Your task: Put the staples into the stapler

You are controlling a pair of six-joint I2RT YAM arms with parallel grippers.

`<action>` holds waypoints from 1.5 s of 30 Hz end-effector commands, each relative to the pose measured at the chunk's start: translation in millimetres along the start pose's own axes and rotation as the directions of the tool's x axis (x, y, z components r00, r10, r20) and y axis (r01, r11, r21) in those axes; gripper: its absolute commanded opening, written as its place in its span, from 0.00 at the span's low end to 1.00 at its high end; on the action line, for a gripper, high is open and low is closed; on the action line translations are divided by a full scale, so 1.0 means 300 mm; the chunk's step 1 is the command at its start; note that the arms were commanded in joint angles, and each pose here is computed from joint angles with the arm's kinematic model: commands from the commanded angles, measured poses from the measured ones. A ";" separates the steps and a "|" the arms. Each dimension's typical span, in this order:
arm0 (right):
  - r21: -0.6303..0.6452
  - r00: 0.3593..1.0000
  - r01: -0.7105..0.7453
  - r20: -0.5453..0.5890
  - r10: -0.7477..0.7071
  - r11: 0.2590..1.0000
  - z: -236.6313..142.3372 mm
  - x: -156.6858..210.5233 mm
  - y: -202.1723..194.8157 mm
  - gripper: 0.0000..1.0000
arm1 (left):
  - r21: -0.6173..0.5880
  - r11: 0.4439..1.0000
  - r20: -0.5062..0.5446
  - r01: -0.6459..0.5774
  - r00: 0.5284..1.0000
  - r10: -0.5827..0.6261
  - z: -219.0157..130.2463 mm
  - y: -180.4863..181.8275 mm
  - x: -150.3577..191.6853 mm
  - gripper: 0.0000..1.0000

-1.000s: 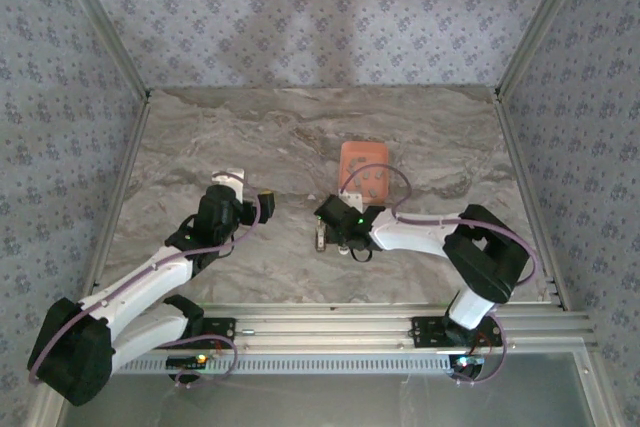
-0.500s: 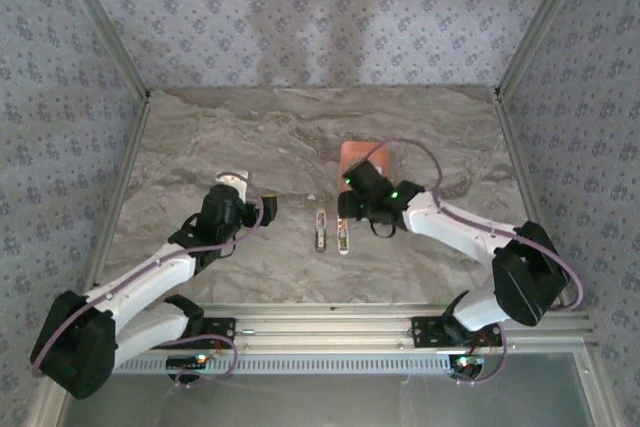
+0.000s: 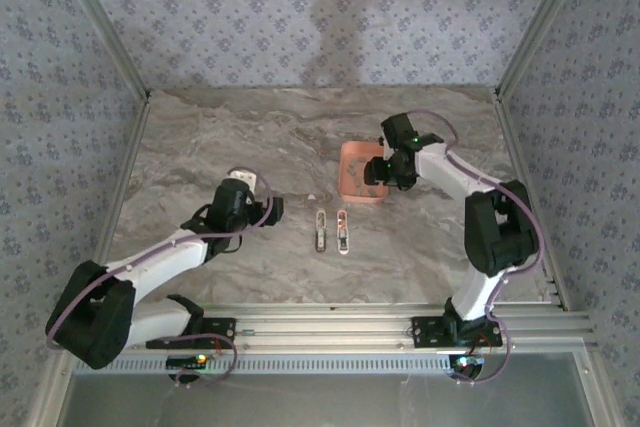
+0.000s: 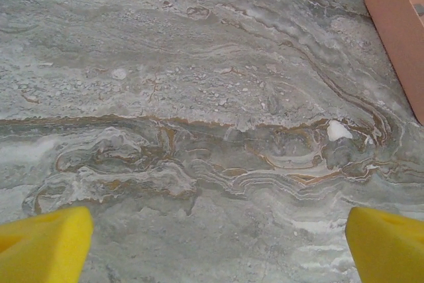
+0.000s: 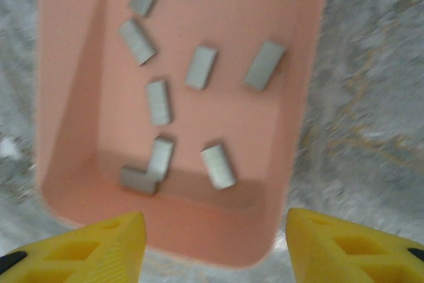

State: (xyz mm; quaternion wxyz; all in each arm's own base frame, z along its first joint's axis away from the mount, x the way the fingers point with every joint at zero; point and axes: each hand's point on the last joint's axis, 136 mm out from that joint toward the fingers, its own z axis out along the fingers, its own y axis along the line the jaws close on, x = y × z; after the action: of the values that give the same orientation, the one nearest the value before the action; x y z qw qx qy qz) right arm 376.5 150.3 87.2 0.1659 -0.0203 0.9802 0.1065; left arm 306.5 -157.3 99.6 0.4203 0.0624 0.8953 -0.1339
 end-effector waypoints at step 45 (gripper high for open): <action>0.240 0.968 -0.039 -0.233 0.097 0.970 -0.021 0.338 -0.342 0.50 | 0.051 0.999 0.008 0.001 1.000 -0.002 0.033 -0.054 -0.076 0.97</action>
State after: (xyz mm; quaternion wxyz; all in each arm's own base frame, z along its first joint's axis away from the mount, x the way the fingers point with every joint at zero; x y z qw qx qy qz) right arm 308.2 62.0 34.4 0.0571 0.0115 0.9982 0.0139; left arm 319.8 -171.7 103.7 0.4110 0.0673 0.8972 -0.1471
